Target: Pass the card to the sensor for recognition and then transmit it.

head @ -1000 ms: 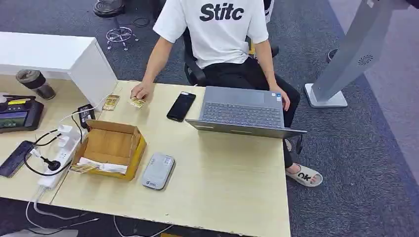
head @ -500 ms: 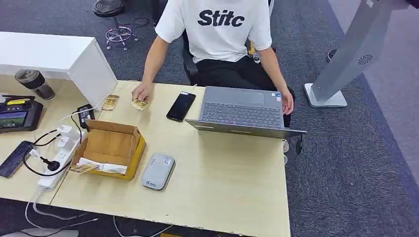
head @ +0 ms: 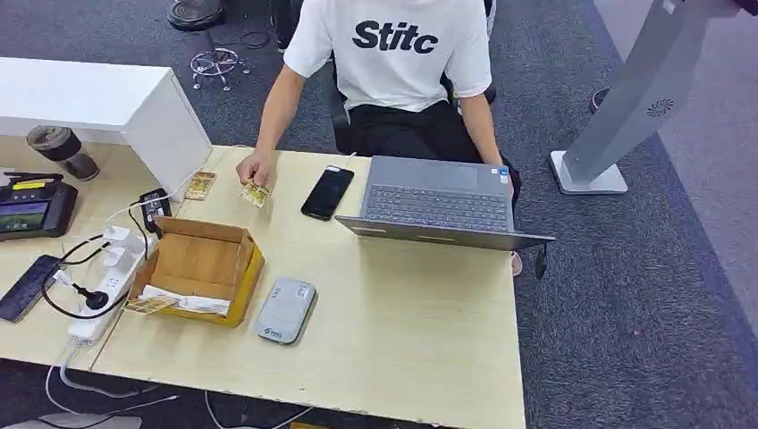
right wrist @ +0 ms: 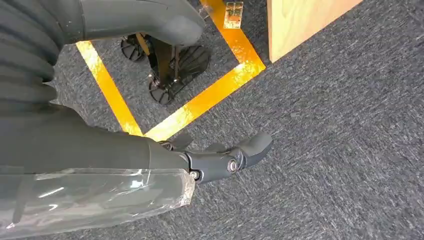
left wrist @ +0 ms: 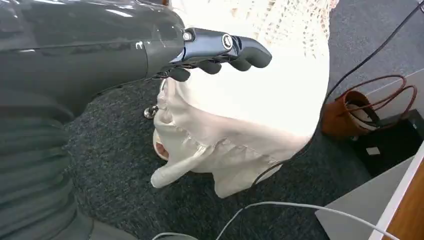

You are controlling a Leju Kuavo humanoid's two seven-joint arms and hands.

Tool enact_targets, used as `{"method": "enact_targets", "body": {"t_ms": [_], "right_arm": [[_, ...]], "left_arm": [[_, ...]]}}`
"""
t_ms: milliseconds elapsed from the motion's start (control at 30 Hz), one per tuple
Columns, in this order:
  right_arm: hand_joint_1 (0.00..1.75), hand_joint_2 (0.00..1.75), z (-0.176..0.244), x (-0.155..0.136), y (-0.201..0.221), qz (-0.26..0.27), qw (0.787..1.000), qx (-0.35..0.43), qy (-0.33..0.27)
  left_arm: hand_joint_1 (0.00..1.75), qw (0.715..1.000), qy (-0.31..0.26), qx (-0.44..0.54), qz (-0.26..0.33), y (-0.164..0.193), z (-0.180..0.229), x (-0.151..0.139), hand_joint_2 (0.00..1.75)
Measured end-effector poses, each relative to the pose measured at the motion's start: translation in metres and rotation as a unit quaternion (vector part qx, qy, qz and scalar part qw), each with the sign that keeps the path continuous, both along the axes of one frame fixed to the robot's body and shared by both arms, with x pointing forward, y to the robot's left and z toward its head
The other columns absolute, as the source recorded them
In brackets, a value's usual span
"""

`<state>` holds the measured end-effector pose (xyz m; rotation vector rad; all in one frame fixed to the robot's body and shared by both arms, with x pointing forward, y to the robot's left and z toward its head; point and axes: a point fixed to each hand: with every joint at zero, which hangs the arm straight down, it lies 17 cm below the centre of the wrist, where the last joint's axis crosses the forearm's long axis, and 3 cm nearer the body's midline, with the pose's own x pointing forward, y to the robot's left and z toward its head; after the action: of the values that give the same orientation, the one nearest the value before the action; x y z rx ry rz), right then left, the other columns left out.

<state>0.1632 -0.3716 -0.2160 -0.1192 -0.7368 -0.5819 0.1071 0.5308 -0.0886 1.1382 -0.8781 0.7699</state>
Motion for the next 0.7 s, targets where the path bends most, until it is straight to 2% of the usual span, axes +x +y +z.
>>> {"method": "enact_targets", "body": {"t_ms": [133,200,267,400,700], "right_arm": [[0.0,1.75,-0.001,-0.001,0.001,0.001,1.0,0.003,0.005],[0.0,1.75,-0.004,-0.002,0.005,0.002,1.0,0.01,0.009],[0.0,1.75,-0.005,-0.003,0.009,0.002,1.0,0.016,0.008],[0.0,1.75,-0.007,-0.001,0.017,0.008,1.0,0.026,0.008],[0.0,1.75,-0.009,-0.001,0.023,0.012,0.999,0.034,0.009]], "left_arm": [[0.0,0.999,-0.019,0.026,0.015,0.007,0.012,-0.007,1.75],[0.0,0.99,-0.089,0.096,0.059,0.034,0.063,-0.019,1.75],[0.0,0.982,-0.134,0.113,0.063,0.054,0.099,-0.015,1.75],[0.0,0.972,-0.159,0.169,0.037,0.067,0.153,-0.006,1.75],[0.0,0.962,-0.177,0.209,0.024,0.069,0.186,0.0,1.75]]}}
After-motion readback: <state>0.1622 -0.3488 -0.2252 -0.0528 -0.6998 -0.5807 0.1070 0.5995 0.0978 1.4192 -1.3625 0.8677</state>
